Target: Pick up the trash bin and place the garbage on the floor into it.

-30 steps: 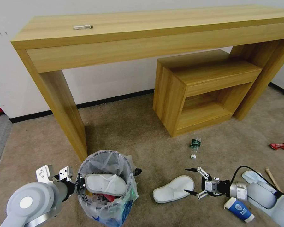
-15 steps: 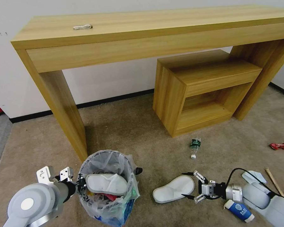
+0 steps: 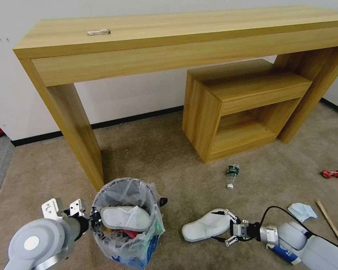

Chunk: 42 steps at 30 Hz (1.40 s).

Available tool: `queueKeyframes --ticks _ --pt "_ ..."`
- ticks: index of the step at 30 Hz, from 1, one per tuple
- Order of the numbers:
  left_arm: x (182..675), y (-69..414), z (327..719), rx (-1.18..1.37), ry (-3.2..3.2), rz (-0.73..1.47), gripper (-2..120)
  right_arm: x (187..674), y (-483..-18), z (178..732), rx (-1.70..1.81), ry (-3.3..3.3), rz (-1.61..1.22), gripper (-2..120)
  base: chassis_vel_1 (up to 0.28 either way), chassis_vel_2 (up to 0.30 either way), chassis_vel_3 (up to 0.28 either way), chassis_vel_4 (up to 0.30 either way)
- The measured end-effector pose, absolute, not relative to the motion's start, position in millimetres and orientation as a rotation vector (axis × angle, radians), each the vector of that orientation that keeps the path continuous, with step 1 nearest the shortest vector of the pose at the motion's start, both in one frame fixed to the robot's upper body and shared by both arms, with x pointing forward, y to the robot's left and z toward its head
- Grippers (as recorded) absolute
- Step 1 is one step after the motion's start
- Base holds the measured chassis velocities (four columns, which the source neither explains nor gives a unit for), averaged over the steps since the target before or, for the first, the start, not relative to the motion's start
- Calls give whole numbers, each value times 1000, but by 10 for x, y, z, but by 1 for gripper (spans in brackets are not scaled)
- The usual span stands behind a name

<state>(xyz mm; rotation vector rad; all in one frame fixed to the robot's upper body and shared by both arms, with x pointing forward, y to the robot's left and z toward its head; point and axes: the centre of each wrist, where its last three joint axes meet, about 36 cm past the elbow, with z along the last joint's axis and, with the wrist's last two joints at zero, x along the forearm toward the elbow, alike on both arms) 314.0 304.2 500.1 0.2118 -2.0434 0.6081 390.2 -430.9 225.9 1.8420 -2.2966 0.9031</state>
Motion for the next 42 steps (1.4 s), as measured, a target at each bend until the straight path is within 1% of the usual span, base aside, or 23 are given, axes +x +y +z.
queueKeyframes --ticks 6,9,17,24,42 --pt "3160 3064 4995 219 -2045 602 0 3871 -4406 2223 1818 -2281 901 93 0 0 0 0" --pt "3183 3071 4982 219 -2046 606 0 3819 -4554 2206 1787 -2258 904 93 0 0 0 0" --pt "3192 3073 4980 216 -2048 608 0 3732 -4683 2194 1754 -2246 904 92 0 0 0 0" --pt "3191 3069 4973 212 -2051 608 0 3701 -4890 2210 1688 -2245 926 91 0 0 0 0" --pt "3178 3072 4959 214 -2049 614 0 3710 -4970 2131 1637 -2250 921 89 0 0 0 0"
